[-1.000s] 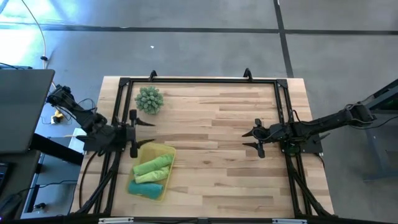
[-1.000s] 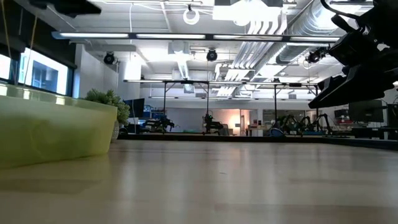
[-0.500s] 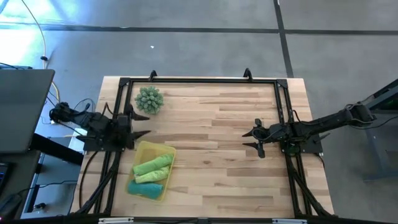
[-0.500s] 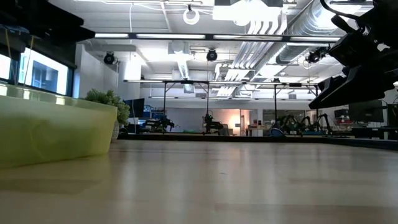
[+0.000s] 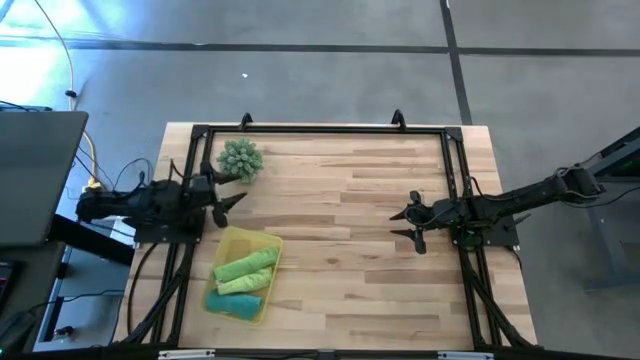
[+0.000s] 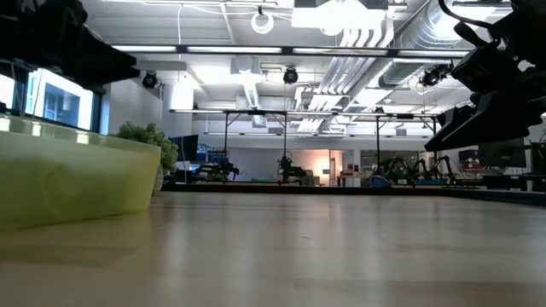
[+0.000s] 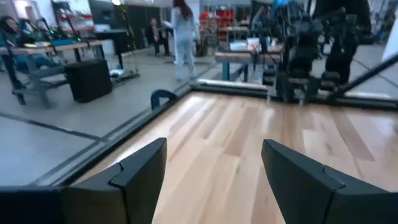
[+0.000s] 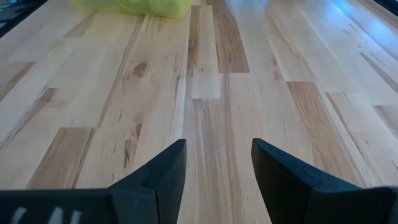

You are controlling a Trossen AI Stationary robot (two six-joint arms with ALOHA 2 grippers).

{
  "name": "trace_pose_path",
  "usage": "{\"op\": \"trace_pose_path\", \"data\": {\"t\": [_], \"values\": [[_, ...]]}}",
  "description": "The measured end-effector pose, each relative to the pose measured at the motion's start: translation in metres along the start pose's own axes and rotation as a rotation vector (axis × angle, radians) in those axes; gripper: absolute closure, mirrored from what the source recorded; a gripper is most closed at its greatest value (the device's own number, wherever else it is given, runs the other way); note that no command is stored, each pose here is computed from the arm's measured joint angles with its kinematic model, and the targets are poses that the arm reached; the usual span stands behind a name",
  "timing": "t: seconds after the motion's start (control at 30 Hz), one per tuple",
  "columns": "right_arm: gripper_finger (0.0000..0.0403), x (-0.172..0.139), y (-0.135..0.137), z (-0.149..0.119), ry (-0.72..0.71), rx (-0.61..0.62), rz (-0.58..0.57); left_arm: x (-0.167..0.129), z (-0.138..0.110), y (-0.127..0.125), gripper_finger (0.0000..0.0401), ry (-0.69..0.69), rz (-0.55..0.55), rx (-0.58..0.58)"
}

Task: Roll microfiber towels into tight, uniform cylinder then place into a basket
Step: Return to Home Position

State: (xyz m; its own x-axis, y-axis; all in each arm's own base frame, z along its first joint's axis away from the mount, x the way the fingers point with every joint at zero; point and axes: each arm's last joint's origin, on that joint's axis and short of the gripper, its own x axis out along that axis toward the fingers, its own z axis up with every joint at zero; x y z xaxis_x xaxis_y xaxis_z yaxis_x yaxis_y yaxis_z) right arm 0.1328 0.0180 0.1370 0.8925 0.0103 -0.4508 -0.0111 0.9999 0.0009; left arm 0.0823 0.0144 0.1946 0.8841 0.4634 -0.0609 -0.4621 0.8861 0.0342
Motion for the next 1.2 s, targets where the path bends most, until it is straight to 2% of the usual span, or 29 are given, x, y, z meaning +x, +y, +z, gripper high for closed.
{"op": "trace_pose_path", "data": {"t": [0.17,0.3,0.43,0.53,0.8,1.2], "values": [[0.0229,0.0,0.0,-0.001,0.005,-0.001,-0.001,0.006,-0.011,0.003,0.0147,0.029,0.012,0.005],[0.0229,0.0,0.0,0.0,0.005,0.0,0.0,0.012,-0.021,0.006,0.0147,-0.003,0.026,-0.012],[0.0229,0.0,0.0,0.0,0.005,-0.001,-0.001,0.015,-0.019,0.008,0.0147,-0.112,0.021,-0.045],[0.0229,0.0,0.0,-0.001,0.006,-0.001,-0.001,0.017,-0.02,0.01,0.0147,-0.138,0.039,-0.052],[0.0229,0.0,0.0,-0.001,0.011,-0.001,-0.001,0.017,-0.02,0.017,0.0147,-0.137,0.112,-0.052],[0.0229,-0.001,0.0,0.0,0.0,0.0,0.0,0.017,-0.02,0.017,0.0147,-0.137,0.121,-0.052]]}}
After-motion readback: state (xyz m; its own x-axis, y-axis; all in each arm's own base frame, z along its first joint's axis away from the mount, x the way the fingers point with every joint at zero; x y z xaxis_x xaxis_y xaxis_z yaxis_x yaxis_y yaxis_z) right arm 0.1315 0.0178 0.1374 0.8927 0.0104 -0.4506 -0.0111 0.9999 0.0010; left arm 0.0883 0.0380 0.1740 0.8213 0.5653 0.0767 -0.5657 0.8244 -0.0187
